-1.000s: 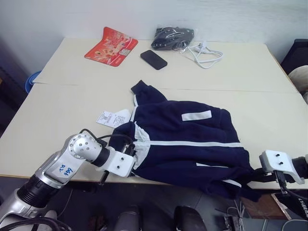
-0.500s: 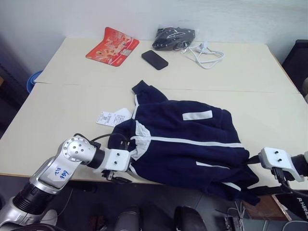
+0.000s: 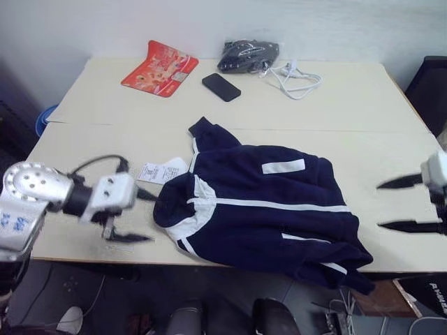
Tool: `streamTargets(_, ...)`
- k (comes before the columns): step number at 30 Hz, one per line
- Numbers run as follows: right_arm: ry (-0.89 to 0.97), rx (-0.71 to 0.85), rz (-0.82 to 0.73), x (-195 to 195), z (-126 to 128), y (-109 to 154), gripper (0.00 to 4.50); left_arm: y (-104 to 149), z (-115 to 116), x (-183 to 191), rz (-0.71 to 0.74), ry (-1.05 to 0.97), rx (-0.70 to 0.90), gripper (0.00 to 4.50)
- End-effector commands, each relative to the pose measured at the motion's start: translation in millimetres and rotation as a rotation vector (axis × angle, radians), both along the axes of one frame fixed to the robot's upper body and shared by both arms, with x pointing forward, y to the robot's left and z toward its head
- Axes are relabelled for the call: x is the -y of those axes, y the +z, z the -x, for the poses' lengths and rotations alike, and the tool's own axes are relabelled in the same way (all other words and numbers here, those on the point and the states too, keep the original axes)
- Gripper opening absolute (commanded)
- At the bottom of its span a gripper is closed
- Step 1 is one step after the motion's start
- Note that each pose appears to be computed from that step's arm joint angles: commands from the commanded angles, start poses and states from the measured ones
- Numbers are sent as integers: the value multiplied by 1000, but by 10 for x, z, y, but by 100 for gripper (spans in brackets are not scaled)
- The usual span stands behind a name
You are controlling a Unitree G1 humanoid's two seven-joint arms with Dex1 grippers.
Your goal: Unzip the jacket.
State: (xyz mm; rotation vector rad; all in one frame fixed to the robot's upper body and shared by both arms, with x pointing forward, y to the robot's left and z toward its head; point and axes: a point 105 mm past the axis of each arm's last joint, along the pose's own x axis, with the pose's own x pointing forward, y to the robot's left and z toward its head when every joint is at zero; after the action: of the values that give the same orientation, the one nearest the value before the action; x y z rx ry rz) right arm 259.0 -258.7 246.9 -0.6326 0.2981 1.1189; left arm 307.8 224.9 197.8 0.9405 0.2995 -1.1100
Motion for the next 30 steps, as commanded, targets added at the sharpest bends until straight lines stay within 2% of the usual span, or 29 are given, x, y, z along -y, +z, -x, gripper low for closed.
streamTargets(1, 136, -10, -156, -476, 48, 117, 450, -40, -438, -122, -151, 51, 180, 446)
streamTargets(4, 209, 20, -241, -836, 41, 170, 450, -60, -725, -64, -211, 41, 298, 446)
streamTargets(6, 242, 35, -273, -1013, 43, 169, 450, -26, -878, 96, -133, 30, 352, 446)
streamTargets(9, 260, 48, -284, -1132, 44, 142, 450, -23, -983, 272, -35, 1, 375, 446)
streamTargets(12, 246, 59, -287, -1159, 17, 124, 450, -69, -1018, 425, 64, -21, 319, 446)
streamTargets(17, 225, 77, -291, -1125, 18, 170, 450, -286, -967, 491, 60, -70, 182, 446)
streamTargets(20, 209, 93, -297, -1105, 9, 194, 450, -352, -959, 515, 47, -83, 159, 446)
streamTargets(23, 196, 104, -297, -1091, 9, 198, 450, -390, -956, 558, 48, -95, 140, 385)
streamTargets(25, 194, 103, -298, -1085, 23, 198, 450, -397, -934, 587, 44, -118, 119, 328)
streamTargets(30, 180, 104, -297, -1068, 17, 167, 450, -358, -885, 613, 35, -168, 93, 328)
